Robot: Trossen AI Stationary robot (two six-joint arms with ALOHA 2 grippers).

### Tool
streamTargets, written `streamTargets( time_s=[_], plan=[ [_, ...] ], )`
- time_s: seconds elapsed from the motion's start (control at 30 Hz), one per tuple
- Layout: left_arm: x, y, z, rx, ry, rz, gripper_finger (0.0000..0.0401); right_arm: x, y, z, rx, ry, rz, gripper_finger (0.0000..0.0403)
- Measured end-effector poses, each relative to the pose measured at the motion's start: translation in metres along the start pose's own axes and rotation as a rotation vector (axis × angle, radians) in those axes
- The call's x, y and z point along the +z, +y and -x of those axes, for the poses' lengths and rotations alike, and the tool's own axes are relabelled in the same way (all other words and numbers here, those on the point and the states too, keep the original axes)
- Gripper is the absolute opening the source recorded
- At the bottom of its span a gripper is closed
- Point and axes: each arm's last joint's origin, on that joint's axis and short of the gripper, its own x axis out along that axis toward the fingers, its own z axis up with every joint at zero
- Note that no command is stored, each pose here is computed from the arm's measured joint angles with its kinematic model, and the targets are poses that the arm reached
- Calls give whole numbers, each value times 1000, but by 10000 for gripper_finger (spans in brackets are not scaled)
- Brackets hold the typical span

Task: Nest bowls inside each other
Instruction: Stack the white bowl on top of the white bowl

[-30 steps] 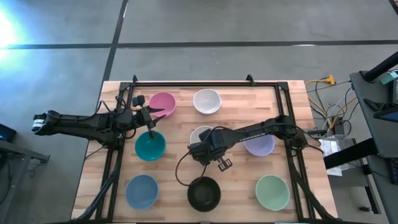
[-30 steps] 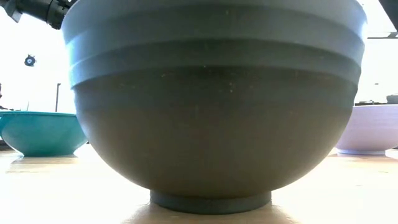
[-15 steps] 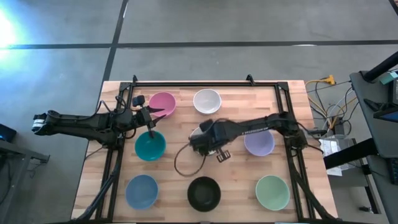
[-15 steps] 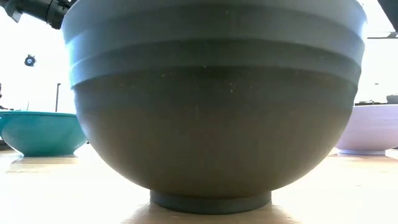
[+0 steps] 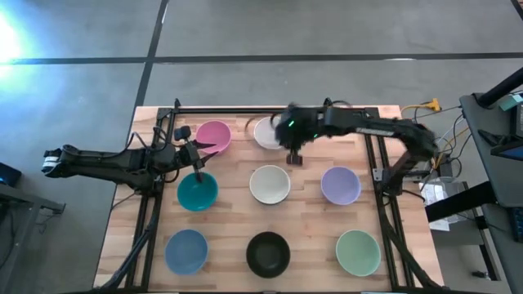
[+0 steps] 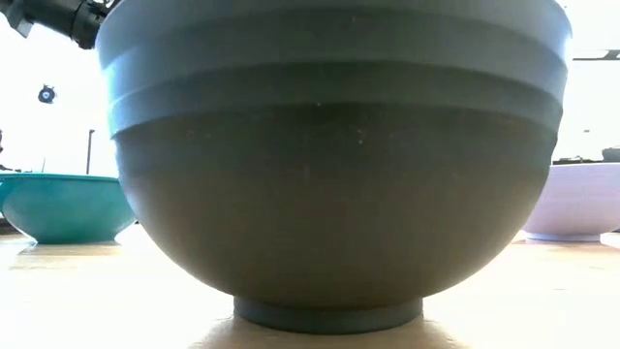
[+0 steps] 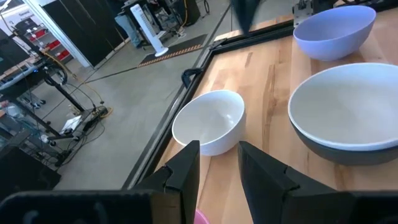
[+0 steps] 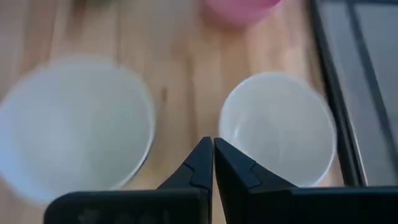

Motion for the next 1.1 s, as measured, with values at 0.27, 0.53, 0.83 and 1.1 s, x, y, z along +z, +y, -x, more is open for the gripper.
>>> streamTargets(
  time_s=[0.27,0.53,0.83,1.1],
  plan=[
    [-2,-1,-1,-2,6,-3,95,-52,-46,3,106,-330,-99,9],
    [-2,-1,-1,-1,6,-3,95,-68,-58,-22,91,-222,45,48],
    [-2,-1,-1,0,5,-3,95,-61,-70,-57,133,-51,177,135],
    [-2,-1,-1,-1,7,-3,95,-59,-77,-82,176,85,217,148]
  ],
)
